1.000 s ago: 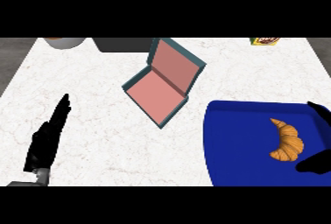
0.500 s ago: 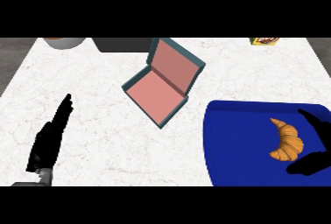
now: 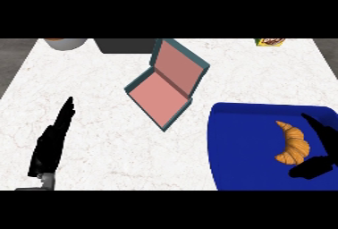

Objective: Pick the croissant from the tray and place it in the cardboard box

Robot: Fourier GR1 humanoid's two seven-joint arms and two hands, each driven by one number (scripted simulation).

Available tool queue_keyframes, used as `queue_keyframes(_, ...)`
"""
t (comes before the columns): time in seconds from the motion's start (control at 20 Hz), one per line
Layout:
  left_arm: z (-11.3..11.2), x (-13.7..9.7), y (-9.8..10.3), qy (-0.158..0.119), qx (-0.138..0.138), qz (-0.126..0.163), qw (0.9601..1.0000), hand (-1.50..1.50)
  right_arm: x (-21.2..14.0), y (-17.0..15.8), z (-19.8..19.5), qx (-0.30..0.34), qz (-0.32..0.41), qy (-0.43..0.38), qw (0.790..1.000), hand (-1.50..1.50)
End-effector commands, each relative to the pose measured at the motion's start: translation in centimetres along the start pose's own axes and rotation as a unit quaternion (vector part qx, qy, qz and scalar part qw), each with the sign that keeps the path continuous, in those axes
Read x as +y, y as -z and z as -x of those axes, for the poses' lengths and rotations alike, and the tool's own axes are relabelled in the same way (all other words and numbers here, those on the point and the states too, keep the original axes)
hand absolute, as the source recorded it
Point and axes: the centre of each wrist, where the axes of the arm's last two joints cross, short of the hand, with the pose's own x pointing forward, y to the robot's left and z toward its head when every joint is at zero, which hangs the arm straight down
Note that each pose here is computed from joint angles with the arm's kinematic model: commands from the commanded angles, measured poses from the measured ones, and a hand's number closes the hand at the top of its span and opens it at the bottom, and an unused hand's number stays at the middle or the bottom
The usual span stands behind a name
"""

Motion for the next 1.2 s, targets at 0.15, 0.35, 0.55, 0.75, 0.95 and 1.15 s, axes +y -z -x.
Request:
queue_keyframes(0.15,1.1,-0.2,1.1,0.000,0.002,0.002,1.0000,0.00,2.0,1.3,-0.2,-0.001,0.002,-0.010,1.000,-1.50)
queue_keyframes(0.35,0.1,0.8,0.2,0.006,-0.005,0.001,1.0000,0.00,1.3,2.1,-1.1,-0.002,0.004,0.008,1.000,-1.50)
queue_keyframes(0.55,-0.6,2.4,1.3,0.007,0.004,-0.001,1.0000,0.00,1.7,2.5,1.1,0.003,0.000,-0.002,1.000,-1.50)
queue_keyframes(0.75,0.0,-0.1,0.7,-0.002,-0.001,0.003,1.0000,0.00,2.4,2.9,0.8,0.005,-0.011,-0.014,1.000,-1.50)
queue_keyframes(0.95,0.1,2.3,0.9,-0.002,0.003,0.006,1.0000,0.00,1.5,2.2,0.0,0.003,-0.023,-0.017,1.000,-1.50)
queue_keyframes(1.15,1.7,0.6,-0.4,-0.001,0.005,0.000,1.0000,0.00,3.4,2.6,1.8,-0.008,-0.030,0.005,0.999,1.50)
